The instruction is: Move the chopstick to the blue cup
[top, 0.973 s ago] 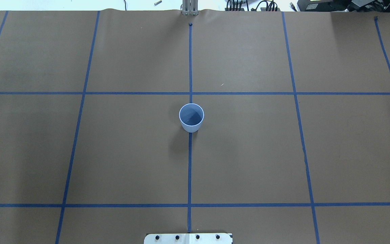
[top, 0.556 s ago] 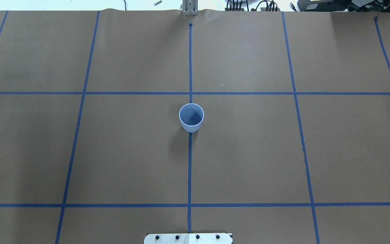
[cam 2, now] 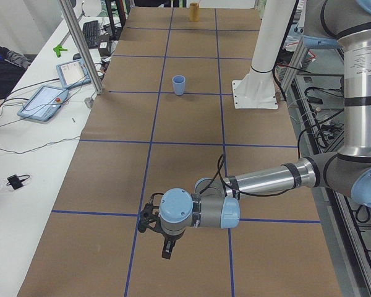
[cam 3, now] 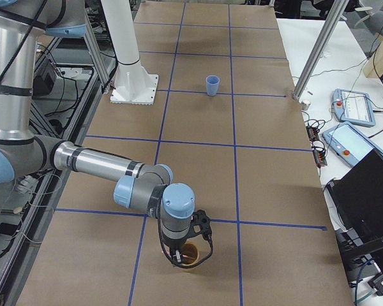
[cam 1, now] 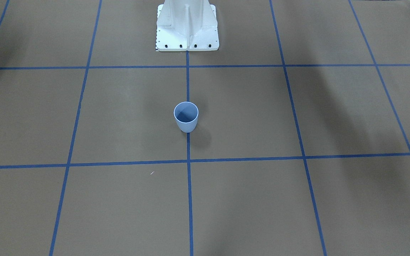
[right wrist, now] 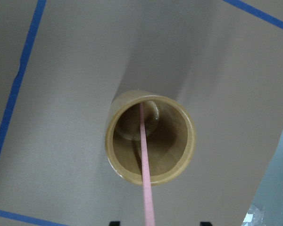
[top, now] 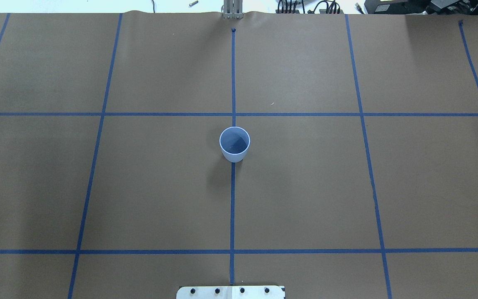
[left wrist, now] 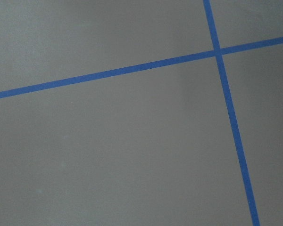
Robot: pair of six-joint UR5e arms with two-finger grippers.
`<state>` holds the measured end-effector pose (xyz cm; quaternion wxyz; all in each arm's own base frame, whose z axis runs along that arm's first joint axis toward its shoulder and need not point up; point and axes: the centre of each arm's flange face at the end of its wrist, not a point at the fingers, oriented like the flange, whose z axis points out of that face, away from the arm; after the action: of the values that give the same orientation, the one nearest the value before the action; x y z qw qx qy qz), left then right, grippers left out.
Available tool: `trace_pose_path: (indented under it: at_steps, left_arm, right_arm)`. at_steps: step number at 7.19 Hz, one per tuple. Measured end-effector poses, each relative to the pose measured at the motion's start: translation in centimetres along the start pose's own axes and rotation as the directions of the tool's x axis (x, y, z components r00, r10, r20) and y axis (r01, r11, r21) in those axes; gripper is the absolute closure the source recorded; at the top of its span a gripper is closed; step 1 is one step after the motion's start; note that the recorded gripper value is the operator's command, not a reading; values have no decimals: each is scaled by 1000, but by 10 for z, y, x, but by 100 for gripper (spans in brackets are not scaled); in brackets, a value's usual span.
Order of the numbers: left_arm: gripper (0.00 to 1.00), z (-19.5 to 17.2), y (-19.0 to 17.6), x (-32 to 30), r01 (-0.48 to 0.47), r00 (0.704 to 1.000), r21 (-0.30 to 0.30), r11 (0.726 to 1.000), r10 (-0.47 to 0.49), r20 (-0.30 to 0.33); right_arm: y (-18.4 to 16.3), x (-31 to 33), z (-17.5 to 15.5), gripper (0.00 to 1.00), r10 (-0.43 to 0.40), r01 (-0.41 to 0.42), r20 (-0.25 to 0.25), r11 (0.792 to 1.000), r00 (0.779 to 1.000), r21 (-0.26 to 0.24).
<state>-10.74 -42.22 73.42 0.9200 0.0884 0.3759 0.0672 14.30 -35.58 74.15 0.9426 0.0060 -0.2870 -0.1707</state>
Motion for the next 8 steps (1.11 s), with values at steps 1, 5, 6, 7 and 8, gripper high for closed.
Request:
trace_pose_path:
  at_steps: [1,5,6,7,8]
  left_arm:
    - [1,0,0,0,0,1000,0,1000,0,0]
    - [1,-4,-2,2,-6,1000,7,1000,6,3]
    - [1,-4,-2,3,-7,1000,8,1000,7,3]
    - [1,-4,-2,3,-6,1000,8,1000,6,3]
    - [1,-4,-2,3,-6,1000,8,1000,6,3]
  right_arm:
    - [4,0,3,50,0,0,0,1000,1000,-8]
    - [7,-2,8,100,-27,27,5,1000,1000,-17]
    - [5,-3,7,100,-44,44,7,999,999,-15]
    - [3,-3,6,100,-59,59,8,998,998,-12]
    - [2,-4,5,100,-68,68,10,998,998,-10]
